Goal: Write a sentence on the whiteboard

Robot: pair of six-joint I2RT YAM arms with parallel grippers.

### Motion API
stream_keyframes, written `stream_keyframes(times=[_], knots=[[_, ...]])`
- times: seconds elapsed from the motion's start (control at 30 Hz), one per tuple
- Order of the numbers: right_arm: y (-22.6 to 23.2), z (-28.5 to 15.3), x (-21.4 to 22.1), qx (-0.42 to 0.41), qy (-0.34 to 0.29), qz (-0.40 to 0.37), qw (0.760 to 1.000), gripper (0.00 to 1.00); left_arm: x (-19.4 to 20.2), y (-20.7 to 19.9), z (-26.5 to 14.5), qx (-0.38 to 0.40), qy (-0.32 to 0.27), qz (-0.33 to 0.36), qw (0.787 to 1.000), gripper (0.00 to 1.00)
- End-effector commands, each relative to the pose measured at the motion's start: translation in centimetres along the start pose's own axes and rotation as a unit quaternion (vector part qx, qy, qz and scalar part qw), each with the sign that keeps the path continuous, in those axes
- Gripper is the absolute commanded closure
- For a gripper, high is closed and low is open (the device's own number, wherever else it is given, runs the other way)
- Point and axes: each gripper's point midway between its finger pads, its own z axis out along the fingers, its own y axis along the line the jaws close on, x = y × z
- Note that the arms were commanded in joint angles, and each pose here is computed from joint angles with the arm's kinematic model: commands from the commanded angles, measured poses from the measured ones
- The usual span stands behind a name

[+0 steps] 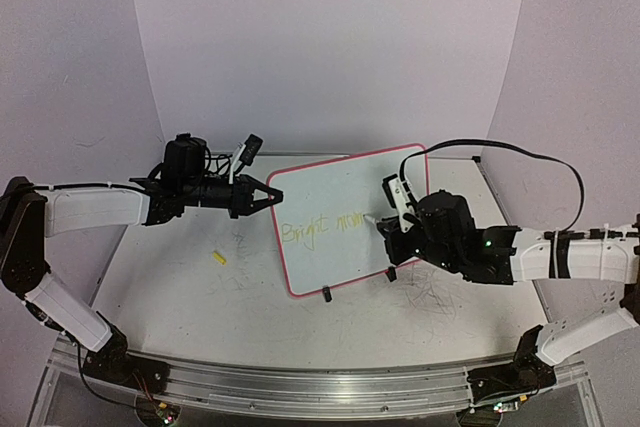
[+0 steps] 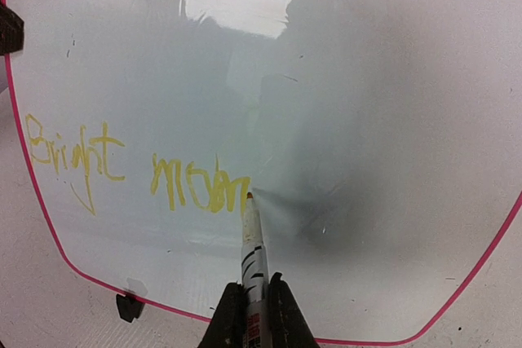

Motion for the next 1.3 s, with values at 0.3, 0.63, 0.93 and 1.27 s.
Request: stream_keyframes(times=[0.3, 0.63, 0.93, 1.27], knots=[[-0.6, 0.8, -1.5, 0.028, -0.021, 0.014, 0.999, 1.0, 1.6, 1.2, 0.2, -0.029, 0.027, 0.038, 0.998, 1.0], [-1.9, 0.3, -1.8, 0.055, -0.026, 0.023, 0.998, 1.0, 1.7, 1.2, 0.3, -0.028, 0.027, 0.038, 0.999, 1.0], [-1.3, 0.3, -3.3, 0.041, -0.047, 0.022, 0.998, 1.0, 1.7, 1.1, 0.3, -0.028, 0.027, 0.038, 0.999, 1.0], [-0.4, 0.8, -2.7, 0.018, -0.035, 0.013, 0.999, 1.0, 1.7, 1.1, 0.3, -0.028, 0.027, 0.038, 0.999, 1.0]])
